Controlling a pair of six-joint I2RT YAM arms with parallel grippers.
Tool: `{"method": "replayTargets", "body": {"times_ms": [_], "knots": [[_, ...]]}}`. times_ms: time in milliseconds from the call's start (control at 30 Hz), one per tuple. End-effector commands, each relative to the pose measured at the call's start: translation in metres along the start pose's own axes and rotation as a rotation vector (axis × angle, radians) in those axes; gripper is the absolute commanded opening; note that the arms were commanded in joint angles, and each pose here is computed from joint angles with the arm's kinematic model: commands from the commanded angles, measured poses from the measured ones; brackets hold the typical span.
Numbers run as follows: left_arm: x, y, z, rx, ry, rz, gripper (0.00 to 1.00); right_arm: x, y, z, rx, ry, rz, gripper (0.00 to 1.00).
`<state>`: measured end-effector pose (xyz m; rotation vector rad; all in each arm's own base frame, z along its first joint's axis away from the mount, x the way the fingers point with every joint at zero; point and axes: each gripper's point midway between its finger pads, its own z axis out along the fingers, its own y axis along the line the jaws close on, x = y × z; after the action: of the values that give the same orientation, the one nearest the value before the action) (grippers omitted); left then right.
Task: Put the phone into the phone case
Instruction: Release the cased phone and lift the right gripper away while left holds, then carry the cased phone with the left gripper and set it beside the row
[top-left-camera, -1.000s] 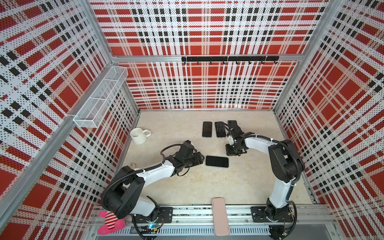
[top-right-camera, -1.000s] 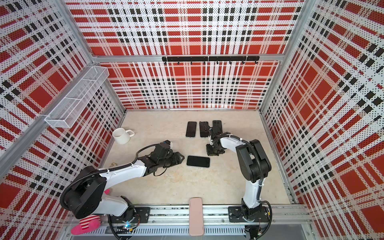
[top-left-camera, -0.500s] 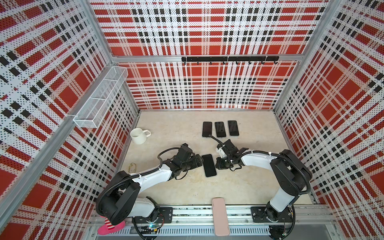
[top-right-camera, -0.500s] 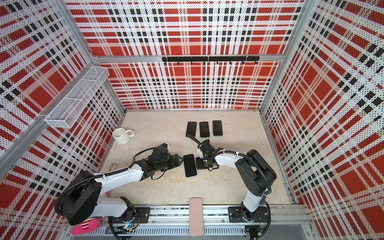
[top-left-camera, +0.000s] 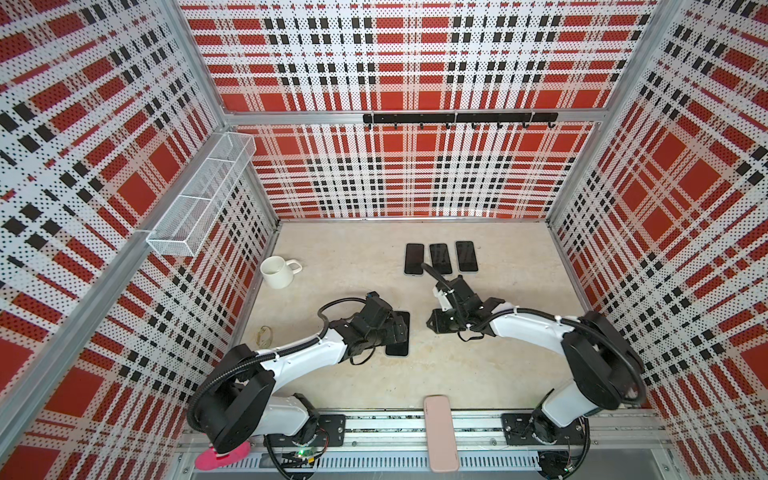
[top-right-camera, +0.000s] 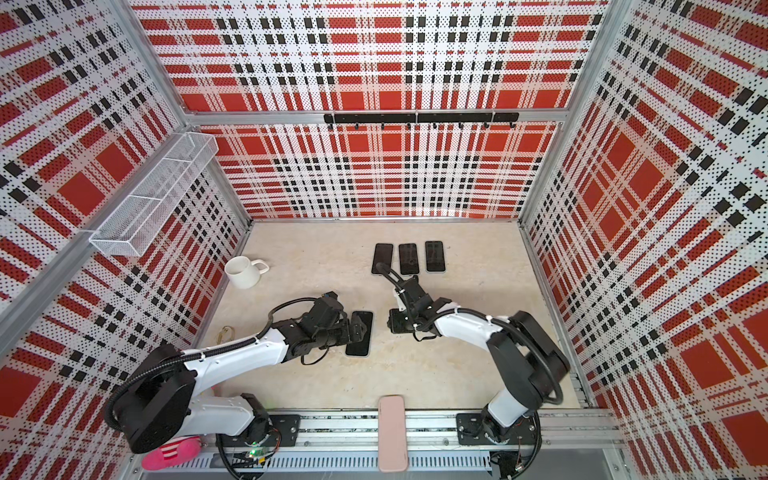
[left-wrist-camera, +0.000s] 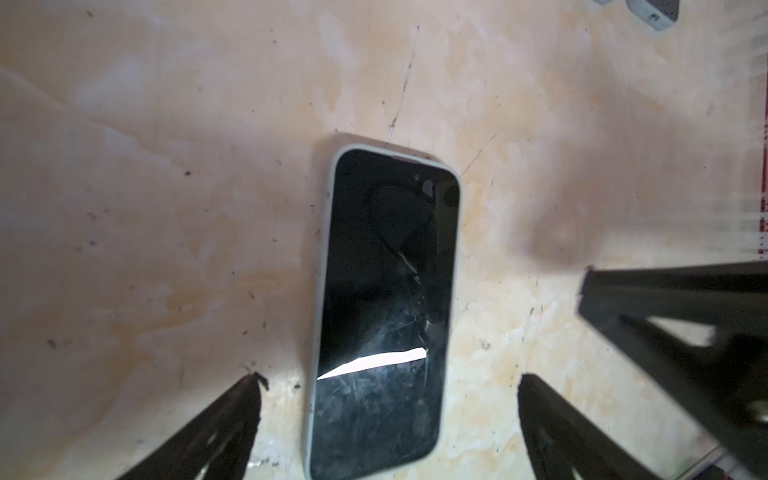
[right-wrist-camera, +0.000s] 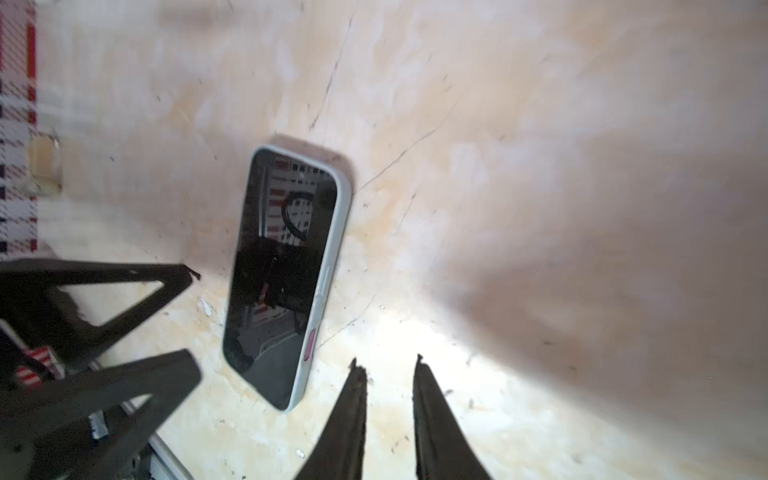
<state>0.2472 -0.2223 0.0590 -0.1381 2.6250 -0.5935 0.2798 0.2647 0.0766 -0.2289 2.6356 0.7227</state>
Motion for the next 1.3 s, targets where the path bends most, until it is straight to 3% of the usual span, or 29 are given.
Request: {"method": "replayTargets", "body": {"times_ms": [0, 200, 300, 367, 533, 667, 800, 1267], "knots": [[0.003, 0.007, -0.002, -0.053, 0.012, 0.028, 0.99, 0.009, -0.003, -0.013, 0.016, 0.016, -0.012, 0.23], [0.01, 0.008, 0.004, -0.027, 0.044, 0.011, 0.92, 0.017, 0.007, -0.012, -0.027, 0.039, -0.016, 0.23], [0.01, 0.004, 0.009, -0.053, 0.06, 0.047, 0.99, 0.014, 0.005, -0.014, -0.003, 0.043, -0.033, 0.24], [0.008, 0.004, 0.009, -0.095, 0.058, 0.077, 0.98, 0.01, 0.001, -0.019, 0.026, 0.025, -0.041, 0.28], [0.004, 0.003, 0.011, -0.164, 0.041, 0.109, 0.98, 0.001, -0.017, -0.035, 0.077, -0.021, -0.024, 0.48], [0.007, 0.0, 0.019, -0.188, 0.053, 0.127, 0.98, -0.001, -0.031, -0.046, 0.121, -0.031, -0.011, 0.77], [0.013, -0.001, 0.027, -0.233, 0.072, 0.17, 0.98, 0.001, -0.042, -0.052, 0.148, -0.03, -0.024, 0.9], [0.026, 0.0, 0.037, -0.371, 0.108, 0.272, 1.0, -0.007, -0.064, -0.069, 0.183, -0.071, 0.005, 1.0]]}}
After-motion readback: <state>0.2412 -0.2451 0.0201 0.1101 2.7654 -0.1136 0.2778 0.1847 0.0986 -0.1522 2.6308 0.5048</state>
